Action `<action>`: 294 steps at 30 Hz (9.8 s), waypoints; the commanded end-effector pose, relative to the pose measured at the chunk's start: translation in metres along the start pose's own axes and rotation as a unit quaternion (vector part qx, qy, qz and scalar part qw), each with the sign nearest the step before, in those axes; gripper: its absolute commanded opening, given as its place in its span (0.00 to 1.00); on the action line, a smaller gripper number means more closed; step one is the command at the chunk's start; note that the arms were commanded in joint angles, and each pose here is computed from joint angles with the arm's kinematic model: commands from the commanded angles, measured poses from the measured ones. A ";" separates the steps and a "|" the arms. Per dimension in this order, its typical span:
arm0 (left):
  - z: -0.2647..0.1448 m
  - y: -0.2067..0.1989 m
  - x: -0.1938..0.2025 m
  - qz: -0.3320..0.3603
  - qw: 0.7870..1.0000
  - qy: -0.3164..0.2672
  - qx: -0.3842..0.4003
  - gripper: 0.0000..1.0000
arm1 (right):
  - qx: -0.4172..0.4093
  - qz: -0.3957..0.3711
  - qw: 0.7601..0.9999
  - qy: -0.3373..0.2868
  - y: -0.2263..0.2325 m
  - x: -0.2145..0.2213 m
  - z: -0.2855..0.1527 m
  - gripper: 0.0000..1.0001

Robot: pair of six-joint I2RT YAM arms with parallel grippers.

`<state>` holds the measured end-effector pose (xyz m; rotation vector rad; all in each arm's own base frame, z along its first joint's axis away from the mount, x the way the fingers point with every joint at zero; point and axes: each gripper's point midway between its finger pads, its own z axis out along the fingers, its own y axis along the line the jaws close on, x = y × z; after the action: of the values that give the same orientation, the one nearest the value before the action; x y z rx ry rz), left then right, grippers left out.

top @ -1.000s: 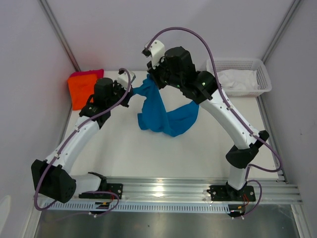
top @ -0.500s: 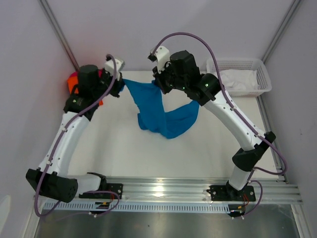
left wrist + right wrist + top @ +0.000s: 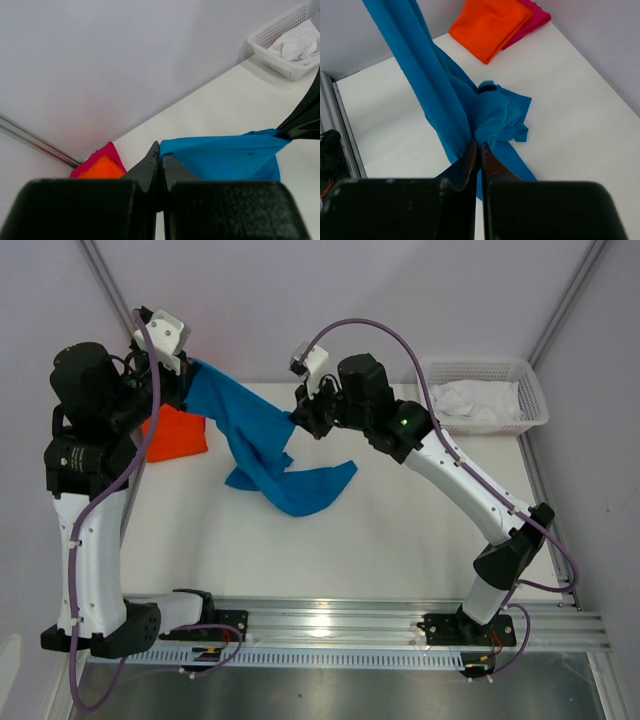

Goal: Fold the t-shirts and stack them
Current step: Flatten the tshirt out

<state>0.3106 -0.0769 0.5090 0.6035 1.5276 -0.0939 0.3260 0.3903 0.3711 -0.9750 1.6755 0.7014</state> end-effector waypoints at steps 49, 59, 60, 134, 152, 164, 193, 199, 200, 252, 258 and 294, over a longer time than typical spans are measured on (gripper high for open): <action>-0.112 -0.101 -0.085 -0.033 0.964 -0.108 0.240 0.00 | -0.423 0.118 0.898 0.013 0.019 0.063 0.075 0.63; -0.095 -0.085 -0.070 -0.041 0.976 -0.101 0.191 0.00 | -0.581 0.070 0.811 0.010 0.074 0.064 -0.005 0.59; -0.091 -0.082 -0.066 -0.046 0.977 -0.096 0.182 0.00 | -0.577 0.118 0.807 0.045 0.076 0.068 -0.007 0.62; -0.046 -0.076 -0.006 -0.103 0.980 -0.052 0.159 0.00 | -0.490 0.121 0.862 -0.052 0.045 -0.015 -0.040 0.99; -0.031 -0.075 0.009 -0.115 0.979 -0.042 0.162 0.00 | -0.282 -0.194 0.939 0.031 0.083 0.054 0.001 0.99; -0.027 -0.074 0.011 -0.123 0.978 -0.038 0.162 0.00 | -0.578 0.117 0.808 0.017 0.116 0.005 -0.044 0.99; -0.026 -0.077 0.016 -0.125 0.978 -0.043 0.162 0.00 | -0.210 -0.425 0.873 0.113 0.149 0.090 -0.012 0.99; -0.025 -0.076 0.021 -0.119 0.979 -0.040 0.158 0.00 | 0.107 -0.581 0.789 0.168 0.063 0.138 0.032 0.99; -0.026 -0.076 0.021 -0.118 0.980 -0.039 0.157 0.00 | 0.134 -0.579 0.786 0.171 0.055 0.137 0.031 0.99; -0.033 -0.040 0.014 -0.068 0.996 -0.035 0.056 0.00 | -0.279 -0.126 0.943 0.131 0.098 0.151 0.016 0.82; -0.032 -0.041 0.018 -0.069 0.996 -0.033 0.057 0.00 | -0.299 -0.131 0.934 0.147 0.121 0.164 0.024 0.77; -0.044 -0.030 0.042 -0.055 0.998 -0.006 0.000 0.00 | 0.187 -0.092 0.968 -0.140 -0.119 -0.134 -0.235 0.00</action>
<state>0.2634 -0.0927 0.4553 0.5704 1.5386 -0.3087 0.3409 0.1877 0.5627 -0.7992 1.3541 0.3369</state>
